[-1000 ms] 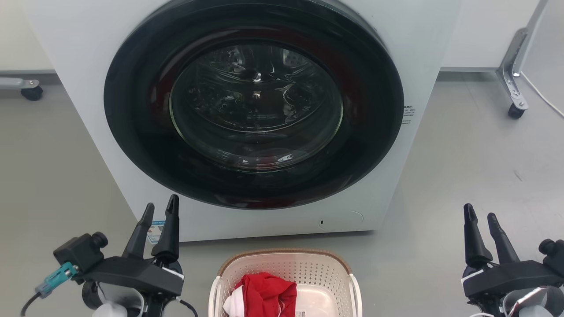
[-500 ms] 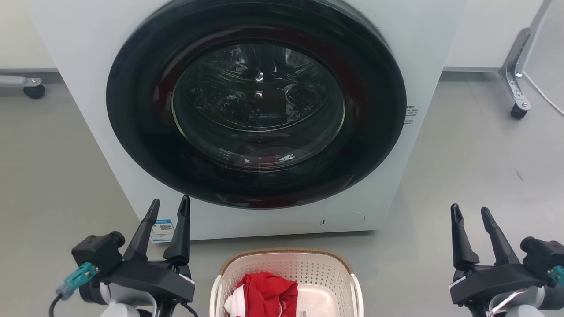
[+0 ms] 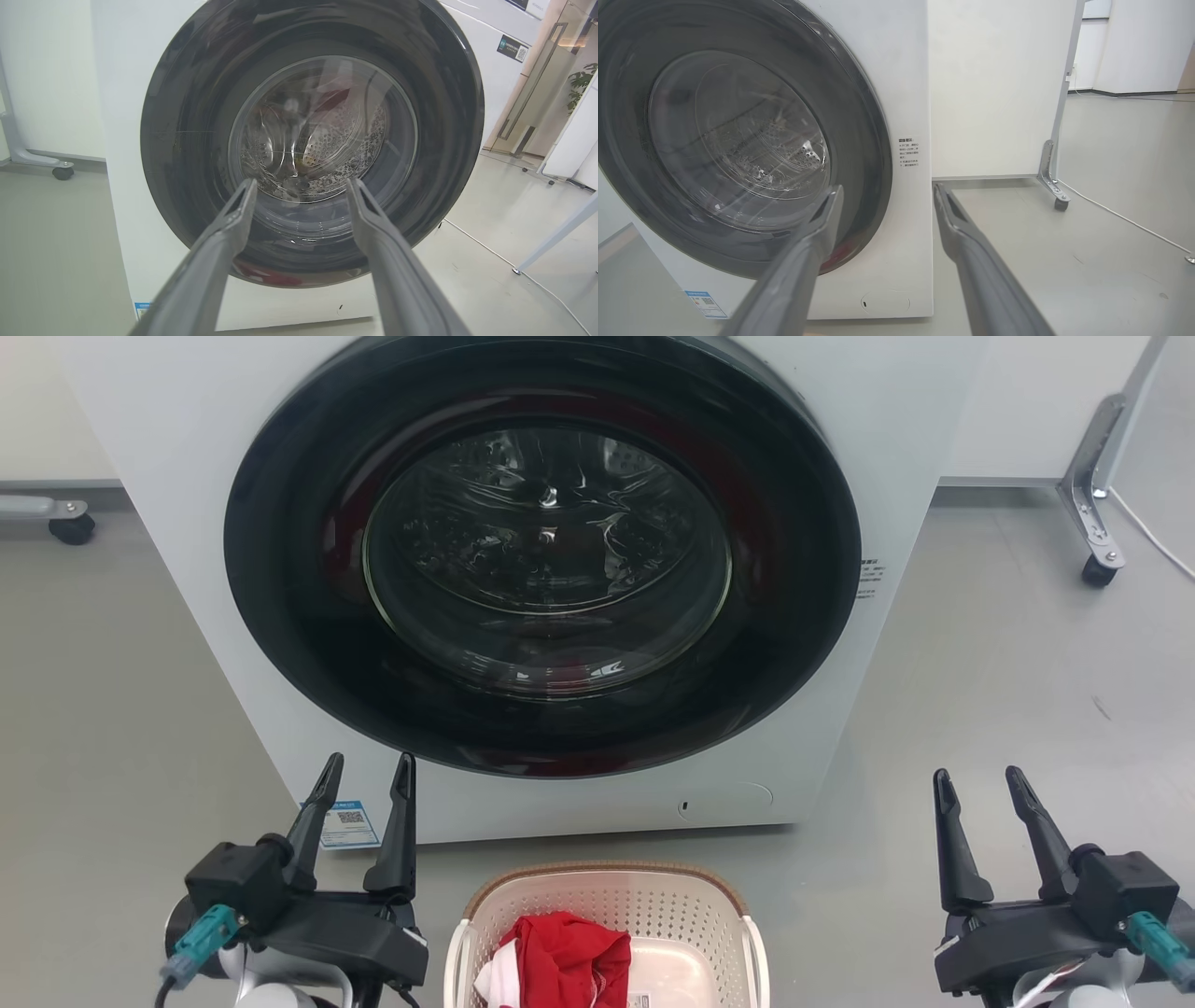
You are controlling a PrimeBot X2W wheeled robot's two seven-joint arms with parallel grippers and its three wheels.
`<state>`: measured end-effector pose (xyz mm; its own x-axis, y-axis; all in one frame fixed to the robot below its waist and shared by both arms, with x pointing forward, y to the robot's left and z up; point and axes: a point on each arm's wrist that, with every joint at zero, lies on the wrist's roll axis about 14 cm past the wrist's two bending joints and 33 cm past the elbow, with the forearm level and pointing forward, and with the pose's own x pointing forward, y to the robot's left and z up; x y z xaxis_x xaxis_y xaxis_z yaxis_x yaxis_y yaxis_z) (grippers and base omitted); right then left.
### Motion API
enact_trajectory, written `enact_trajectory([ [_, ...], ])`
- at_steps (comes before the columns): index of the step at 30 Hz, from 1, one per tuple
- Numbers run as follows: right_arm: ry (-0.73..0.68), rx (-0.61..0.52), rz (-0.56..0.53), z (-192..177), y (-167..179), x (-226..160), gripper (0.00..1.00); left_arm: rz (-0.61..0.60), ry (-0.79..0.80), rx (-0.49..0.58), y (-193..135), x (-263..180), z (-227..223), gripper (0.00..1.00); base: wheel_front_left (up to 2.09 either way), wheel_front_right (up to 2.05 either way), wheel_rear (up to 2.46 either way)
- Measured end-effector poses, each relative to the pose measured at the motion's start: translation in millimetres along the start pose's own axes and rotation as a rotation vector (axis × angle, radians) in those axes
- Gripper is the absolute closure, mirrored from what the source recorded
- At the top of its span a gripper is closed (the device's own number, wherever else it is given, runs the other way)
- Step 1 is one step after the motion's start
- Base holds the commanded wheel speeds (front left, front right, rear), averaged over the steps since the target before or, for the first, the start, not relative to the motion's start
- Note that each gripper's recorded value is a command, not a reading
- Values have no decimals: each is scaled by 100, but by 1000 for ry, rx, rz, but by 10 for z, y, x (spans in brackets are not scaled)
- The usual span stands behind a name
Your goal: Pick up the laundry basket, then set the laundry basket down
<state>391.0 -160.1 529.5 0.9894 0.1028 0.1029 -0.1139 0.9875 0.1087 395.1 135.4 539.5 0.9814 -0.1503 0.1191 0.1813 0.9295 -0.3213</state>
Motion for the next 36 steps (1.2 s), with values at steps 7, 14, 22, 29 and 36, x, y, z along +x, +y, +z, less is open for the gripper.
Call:
enact_trajectory([
  [7,-26,-82,12,24,35,-19,0,-11,-24,79,-35,-20,25,0,0,0,0],
  [14,2,-90,-4,-65,-19,-73,0,2,-9,100,24,-51,-13,0,0,0,0],
  [22,0,-88,-14,-60,-48,-73,0,13,11,100,60,-86,-81,0,0,0,0],
  [29,2,-85,-17,-66,-53,-67,0,17,12,103,73,-89,-84,0,0,0,0],
  [36,0,-79,-15,-65,-41,-62,0,23,12,104,91,-93,-81,0,0,0,0],
])
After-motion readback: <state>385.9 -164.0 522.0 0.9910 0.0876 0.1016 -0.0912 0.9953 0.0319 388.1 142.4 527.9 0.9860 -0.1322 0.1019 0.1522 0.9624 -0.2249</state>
